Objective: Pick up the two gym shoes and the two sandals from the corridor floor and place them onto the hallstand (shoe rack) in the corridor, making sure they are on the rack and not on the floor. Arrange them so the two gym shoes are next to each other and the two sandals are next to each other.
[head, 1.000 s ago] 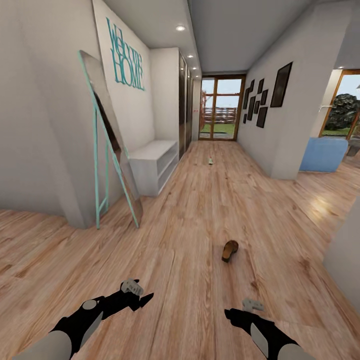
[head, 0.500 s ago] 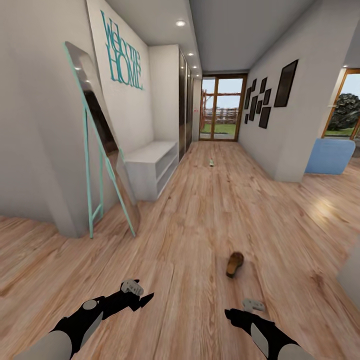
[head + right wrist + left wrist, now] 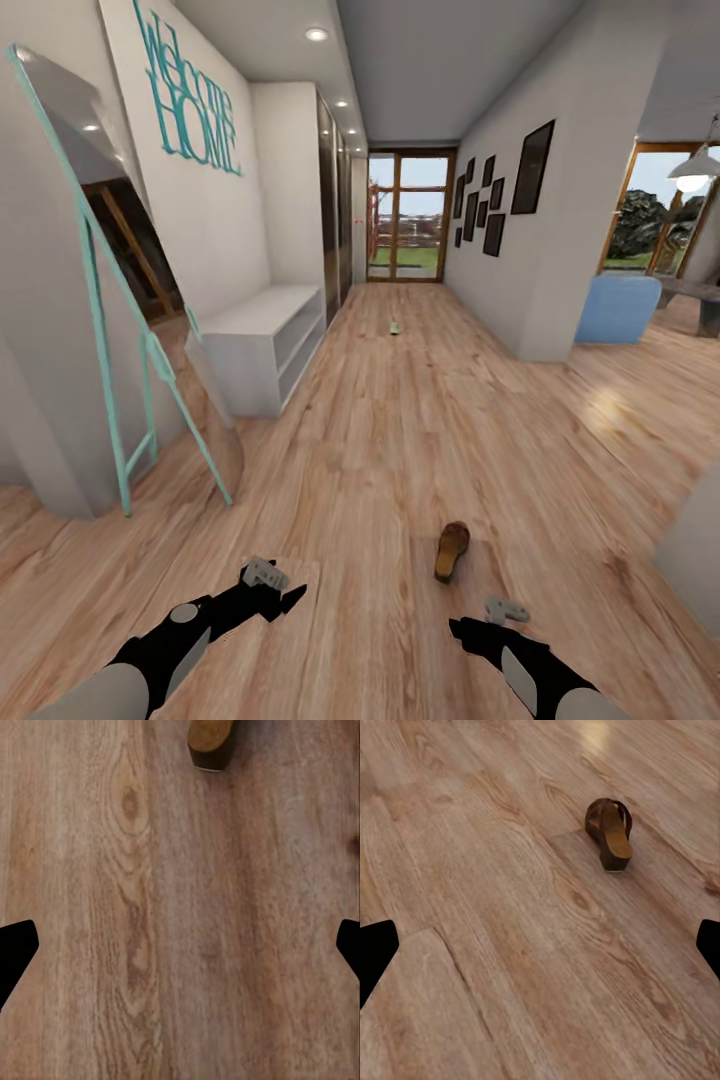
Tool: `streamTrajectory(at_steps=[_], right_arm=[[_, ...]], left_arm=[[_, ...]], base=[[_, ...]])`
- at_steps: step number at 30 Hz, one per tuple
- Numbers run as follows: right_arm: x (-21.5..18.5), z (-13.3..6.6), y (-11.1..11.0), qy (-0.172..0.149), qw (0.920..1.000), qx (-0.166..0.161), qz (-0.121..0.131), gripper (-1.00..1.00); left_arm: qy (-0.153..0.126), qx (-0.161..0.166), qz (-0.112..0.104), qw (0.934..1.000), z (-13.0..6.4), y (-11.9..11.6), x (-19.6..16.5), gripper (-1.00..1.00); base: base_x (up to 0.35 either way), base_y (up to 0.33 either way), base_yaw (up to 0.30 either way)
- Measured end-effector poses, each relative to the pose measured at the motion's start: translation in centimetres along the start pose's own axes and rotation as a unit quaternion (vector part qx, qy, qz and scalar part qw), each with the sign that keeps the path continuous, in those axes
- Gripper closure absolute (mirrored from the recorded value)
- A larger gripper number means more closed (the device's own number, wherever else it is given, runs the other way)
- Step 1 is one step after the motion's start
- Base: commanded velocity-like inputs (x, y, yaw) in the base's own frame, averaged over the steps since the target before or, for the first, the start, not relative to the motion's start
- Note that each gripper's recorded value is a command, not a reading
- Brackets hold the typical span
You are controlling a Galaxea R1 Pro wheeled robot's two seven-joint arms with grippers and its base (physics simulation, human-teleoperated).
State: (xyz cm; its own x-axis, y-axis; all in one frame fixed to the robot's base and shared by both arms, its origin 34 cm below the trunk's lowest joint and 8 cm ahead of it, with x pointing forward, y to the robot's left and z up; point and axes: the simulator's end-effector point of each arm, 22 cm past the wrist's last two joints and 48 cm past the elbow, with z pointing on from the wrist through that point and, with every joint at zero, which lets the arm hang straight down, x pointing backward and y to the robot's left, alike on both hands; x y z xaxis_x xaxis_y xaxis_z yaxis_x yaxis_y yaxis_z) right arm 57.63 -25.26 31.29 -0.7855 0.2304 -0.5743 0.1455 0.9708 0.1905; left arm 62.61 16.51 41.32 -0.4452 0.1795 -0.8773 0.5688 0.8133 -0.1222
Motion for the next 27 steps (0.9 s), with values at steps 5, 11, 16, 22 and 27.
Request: streamTrajectory(at_steps=[5, 11, 16, 22, 27], right_arm=[[0.00, 0.00, 0.00, 0.000, 1.0000, 0.000, 0.000, -1.00], [0.00, 0.00, -0.01, 0.000, 1.0000, 0.000, 0.000, -1.00], [0.00, 0.00, 0.00, 0.000, 1.0000, 0.000, 0.000, -1.00], [0.00, 0.00, -0.03, 0.000, 1.0000, 0.000, 0.000, -1.00], [0.00, 0.00, -0.02, 0.000, 1.0000, 0.000, 0.000, -1.00]], left_arm=[[-0.002, -0.013, -0.003, 0.9999, 0.43, -0.04, -0.12, -1.00], [0.000, -0.014, -0.005, 0.9999, 0.45, -0.09, 0.08, -1.00], [0.000, -0.014, -0.005, 0.9999, 0.45, -0.10, 0.12, -1.00], [0.000, -0.014, -0.006, 0.9999, 0.45, -0.09, 0.13, -1.00], [0.000, -0.014, -0.005, 0.9999, 0.45, -0.10, 0.13, -1.00]], base=[[0.348, 0.000, -0.298], [0.348, 0.000, -0.300], [0.348, 0.000, -0.300], [0.348, 0.000, -0.300], [0.348, -0.007, -0.300]])
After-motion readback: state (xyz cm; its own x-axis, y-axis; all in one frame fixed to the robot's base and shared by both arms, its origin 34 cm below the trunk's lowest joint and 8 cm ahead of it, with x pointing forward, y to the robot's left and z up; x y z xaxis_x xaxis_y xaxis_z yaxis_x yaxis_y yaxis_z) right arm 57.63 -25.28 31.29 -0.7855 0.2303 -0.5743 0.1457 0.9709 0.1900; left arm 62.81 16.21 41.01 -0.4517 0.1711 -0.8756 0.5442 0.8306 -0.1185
